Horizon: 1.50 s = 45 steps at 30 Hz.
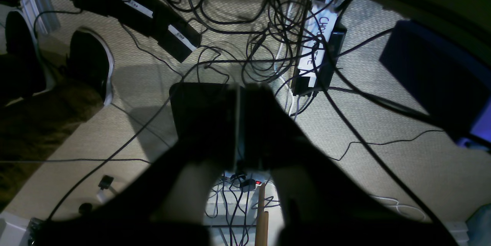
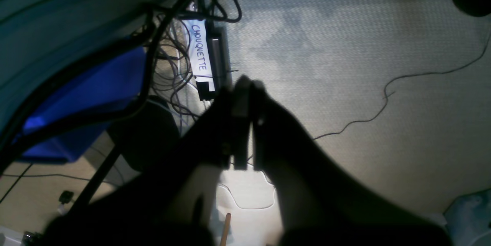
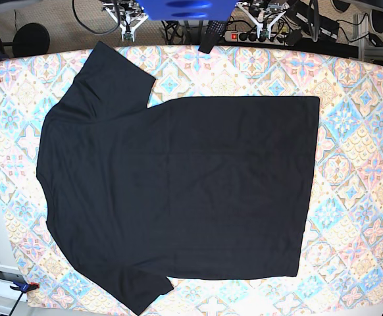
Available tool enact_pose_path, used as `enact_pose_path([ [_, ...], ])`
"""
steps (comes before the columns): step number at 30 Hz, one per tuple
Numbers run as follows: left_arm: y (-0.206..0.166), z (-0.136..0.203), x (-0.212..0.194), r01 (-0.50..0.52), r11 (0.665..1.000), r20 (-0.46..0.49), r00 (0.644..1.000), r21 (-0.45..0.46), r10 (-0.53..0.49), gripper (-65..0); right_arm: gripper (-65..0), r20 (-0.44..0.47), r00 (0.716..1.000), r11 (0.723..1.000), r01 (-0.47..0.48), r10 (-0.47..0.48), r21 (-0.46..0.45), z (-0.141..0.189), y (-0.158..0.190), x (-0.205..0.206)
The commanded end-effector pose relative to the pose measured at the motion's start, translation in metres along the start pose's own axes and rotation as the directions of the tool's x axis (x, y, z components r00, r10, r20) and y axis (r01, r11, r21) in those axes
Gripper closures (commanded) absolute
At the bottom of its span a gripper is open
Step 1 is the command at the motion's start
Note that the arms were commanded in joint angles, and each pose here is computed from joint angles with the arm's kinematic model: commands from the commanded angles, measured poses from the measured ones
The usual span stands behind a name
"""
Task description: Fold the T-shirt properly
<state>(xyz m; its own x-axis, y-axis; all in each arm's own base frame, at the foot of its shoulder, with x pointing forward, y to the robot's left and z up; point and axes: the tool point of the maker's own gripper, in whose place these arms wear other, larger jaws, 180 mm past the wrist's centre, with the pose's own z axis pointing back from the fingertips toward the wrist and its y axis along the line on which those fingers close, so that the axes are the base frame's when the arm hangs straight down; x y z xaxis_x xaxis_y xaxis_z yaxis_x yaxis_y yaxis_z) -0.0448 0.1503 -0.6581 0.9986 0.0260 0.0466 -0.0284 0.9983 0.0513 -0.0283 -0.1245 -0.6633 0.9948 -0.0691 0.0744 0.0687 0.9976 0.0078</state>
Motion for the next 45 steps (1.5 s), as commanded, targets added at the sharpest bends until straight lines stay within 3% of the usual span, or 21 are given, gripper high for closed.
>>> enact_pose_path([
  [1,0.002,0.001,-0.005,-0.005,1.0,-0.005,1.0,0.005,0.005,-1.1,-0.2,-0.001,1.0,1.0,-0.001,0.001,-0.007,0.001,-0.004,-0.004],
  [34,0.005,0.001,-0.008,-0.004,1.0,-0.006,1.0,0.01,0.004,-1.1,-0.2,-0.007,1.0,1.0,0.002,-0.002,-0.008,0.001,-0.004,-0.007],
  [38,0.021,0.005,-0.034,0.016,0.999,-0.044,0.999,0.032,-0.015,-1.1,-0.2,-0.053,0.999,1.0,0.0,-0.001,-0.012,0.005,-0.007,-0.036],
  [45,0.062,0.016,-0.069,0.039,0.995,-0.08,0.996,0.09,-0.031,-1.1,0.0,-0.094,0.995,0.996,-0.032,0.024,-0.082,0.02,-0.057,-0.081],
])
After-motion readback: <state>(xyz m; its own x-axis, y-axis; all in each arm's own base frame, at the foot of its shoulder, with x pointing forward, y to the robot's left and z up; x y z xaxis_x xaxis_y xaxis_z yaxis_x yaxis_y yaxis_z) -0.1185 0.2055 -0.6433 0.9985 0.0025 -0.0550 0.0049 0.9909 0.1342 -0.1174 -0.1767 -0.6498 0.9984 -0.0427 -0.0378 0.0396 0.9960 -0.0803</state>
